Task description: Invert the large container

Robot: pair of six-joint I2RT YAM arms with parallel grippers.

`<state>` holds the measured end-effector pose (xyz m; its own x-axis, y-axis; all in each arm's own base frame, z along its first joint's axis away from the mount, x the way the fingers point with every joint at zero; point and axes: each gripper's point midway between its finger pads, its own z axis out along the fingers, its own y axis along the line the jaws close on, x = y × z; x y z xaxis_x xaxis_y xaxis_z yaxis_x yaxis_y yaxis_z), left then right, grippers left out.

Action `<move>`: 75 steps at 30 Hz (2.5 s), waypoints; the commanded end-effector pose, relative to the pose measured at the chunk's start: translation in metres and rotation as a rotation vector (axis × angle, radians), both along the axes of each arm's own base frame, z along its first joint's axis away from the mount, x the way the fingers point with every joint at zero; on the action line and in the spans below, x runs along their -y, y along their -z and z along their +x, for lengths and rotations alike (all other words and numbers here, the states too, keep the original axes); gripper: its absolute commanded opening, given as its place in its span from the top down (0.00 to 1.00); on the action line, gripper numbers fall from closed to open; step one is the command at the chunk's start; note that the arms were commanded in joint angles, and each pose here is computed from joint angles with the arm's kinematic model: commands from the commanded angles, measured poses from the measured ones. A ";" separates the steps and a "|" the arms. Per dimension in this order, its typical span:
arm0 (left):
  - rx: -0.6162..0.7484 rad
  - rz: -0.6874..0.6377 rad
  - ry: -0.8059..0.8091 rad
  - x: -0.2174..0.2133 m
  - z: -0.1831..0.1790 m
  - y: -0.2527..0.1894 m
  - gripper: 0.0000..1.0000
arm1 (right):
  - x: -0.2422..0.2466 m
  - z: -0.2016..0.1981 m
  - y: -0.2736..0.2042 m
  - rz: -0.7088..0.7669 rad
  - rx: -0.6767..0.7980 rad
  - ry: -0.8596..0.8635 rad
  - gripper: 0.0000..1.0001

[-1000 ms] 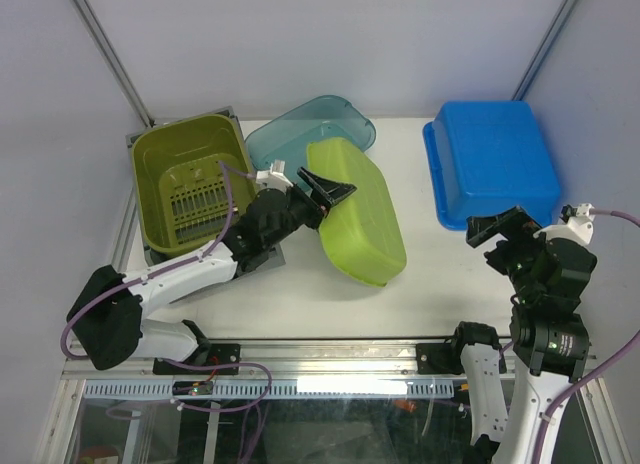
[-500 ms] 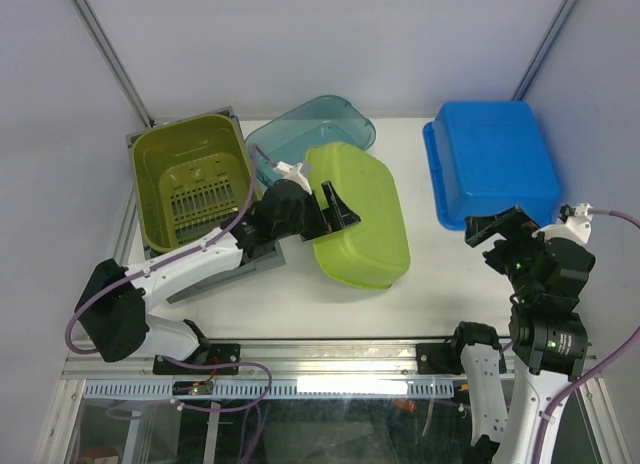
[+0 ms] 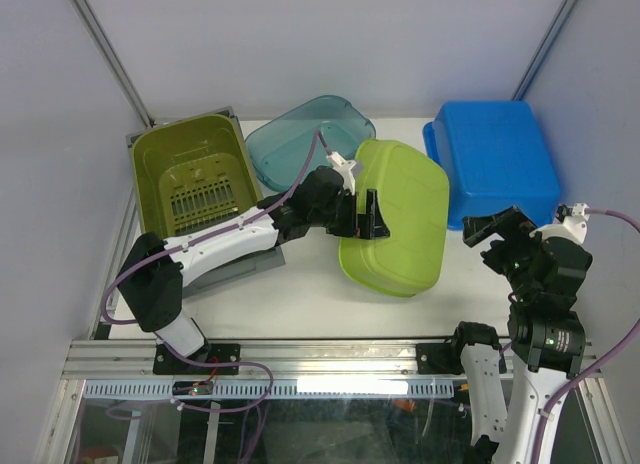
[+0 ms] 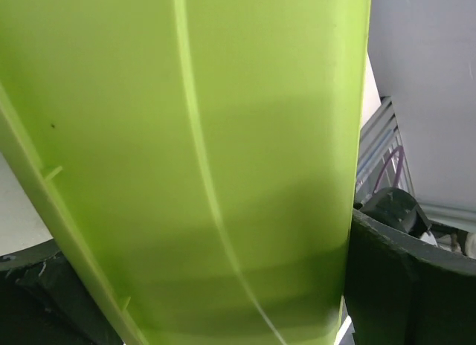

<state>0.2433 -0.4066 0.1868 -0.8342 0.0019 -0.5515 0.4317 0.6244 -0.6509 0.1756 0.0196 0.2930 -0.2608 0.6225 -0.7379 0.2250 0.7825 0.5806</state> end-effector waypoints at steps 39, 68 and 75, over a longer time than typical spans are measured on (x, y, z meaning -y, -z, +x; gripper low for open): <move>0.018 -0.190 -0.086 -0.074 0.044 -0.067 0.01 | -0.008 0.004 -0.017 -0.033 0.064 -0.067 0.05; 0.361 0.549 -0.368 -0.134 0.067 -0.042 0.01 | -0.014 0.013 -0.008 -0.018 0.033 -0.113 0.04; 0.293 0.356 -0.290 -0.118 0.063 -0.058 0.01 | -0.016 0.015 -0.006 -0.009 0.036 -0.124 0.05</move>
<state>0.3067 -0.3075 0.2433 -0.6219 -0.0283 -0.7826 0.2956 0.9169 -0.2681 0.1834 0.0308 0.2889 -0.3230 0.6025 -0.7298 0.1680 0.7954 0.5823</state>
